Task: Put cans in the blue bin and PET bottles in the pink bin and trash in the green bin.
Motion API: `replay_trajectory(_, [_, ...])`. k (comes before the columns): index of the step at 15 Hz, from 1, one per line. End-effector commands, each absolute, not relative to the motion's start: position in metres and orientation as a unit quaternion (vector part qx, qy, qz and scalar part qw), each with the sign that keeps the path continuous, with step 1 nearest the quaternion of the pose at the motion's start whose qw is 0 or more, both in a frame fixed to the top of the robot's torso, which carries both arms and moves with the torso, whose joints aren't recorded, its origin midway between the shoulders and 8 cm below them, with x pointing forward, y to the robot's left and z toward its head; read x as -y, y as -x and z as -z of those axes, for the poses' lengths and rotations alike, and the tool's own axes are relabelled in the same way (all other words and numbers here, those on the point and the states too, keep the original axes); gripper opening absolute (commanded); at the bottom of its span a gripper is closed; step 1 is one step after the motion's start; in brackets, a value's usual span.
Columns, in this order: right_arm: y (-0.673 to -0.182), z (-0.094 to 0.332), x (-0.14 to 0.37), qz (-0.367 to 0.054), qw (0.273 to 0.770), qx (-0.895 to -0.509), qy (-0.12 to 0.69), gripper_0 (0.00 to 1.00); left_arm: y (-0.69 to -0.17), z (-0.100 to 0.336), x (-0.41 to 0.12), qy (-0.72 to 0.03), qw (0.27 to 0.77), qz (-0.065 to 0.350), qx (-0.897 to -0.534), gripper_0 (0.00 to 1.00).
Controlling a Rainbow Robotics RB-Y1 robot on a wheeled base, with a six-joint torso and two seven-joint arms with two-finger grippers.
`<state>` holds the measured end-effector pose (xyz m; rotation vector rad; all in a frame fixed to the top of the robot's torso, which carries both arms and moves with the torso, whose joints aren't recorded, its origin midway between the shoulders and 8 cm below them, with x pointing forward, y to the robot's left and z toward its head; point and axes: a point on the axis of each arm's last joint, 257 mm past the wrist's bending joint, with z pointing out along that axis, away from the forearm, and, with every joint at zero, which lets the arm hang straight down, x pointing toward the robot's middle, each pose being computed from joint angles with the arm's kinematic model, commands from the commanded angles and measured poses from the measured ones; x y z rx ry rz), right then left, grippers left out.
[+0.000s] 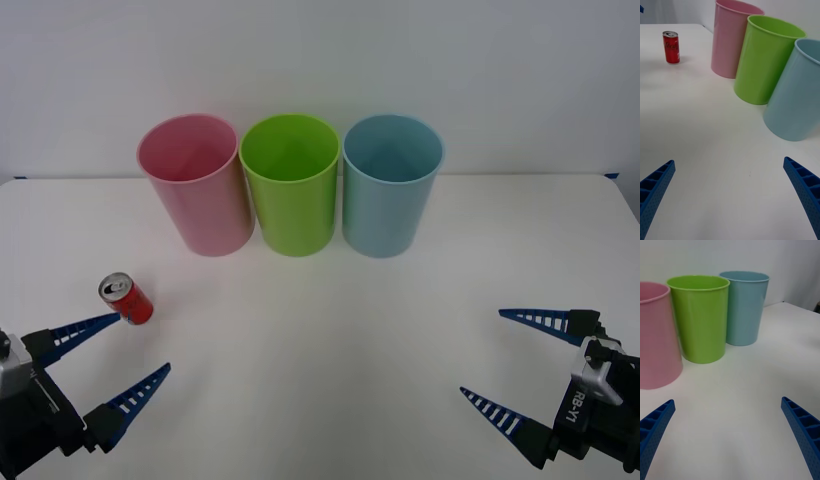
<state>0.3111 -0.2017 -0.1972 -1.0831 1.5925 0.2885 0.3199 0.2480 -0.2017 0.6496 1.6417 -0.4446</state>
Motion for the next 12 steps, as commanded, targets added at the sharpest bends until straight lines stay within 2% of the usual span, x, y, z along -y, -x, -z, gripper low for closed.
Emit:
replay_trajectory(1, [-0.311, 0.197, 0.202, -0.123, 0.562, -0.676, 0.46, 1.0, -0.315, 0.2, -0.273, -0.268, 0.621, 0.193, -0.711, 0.97])
replay_trajectory(4, [-0.311, 0.197, 0.202, -0.123, 0.562, -0.676, 0.46, 1.0, -0.316, 0.194, -0.301, -0.282, 0.638, 0.16, -0.698, 0.97])
replay_trajectory(7, [-0.311, 0.197, 0.202, -0.123, 0.562, -0.676, 0.46, 1.0, -0.32, 0.209, -0.336, -0.278, 0.638, 0.125, -0.707, 0.97])
replay_trajectory(12, [-0.311, 0.197, 0.202, -0.123, 0.562, -0.676, 0.46, 1.0, -0.339, 0.231, -0.372, -0.263, 0.635, 0.1, -0.719, 0.97])
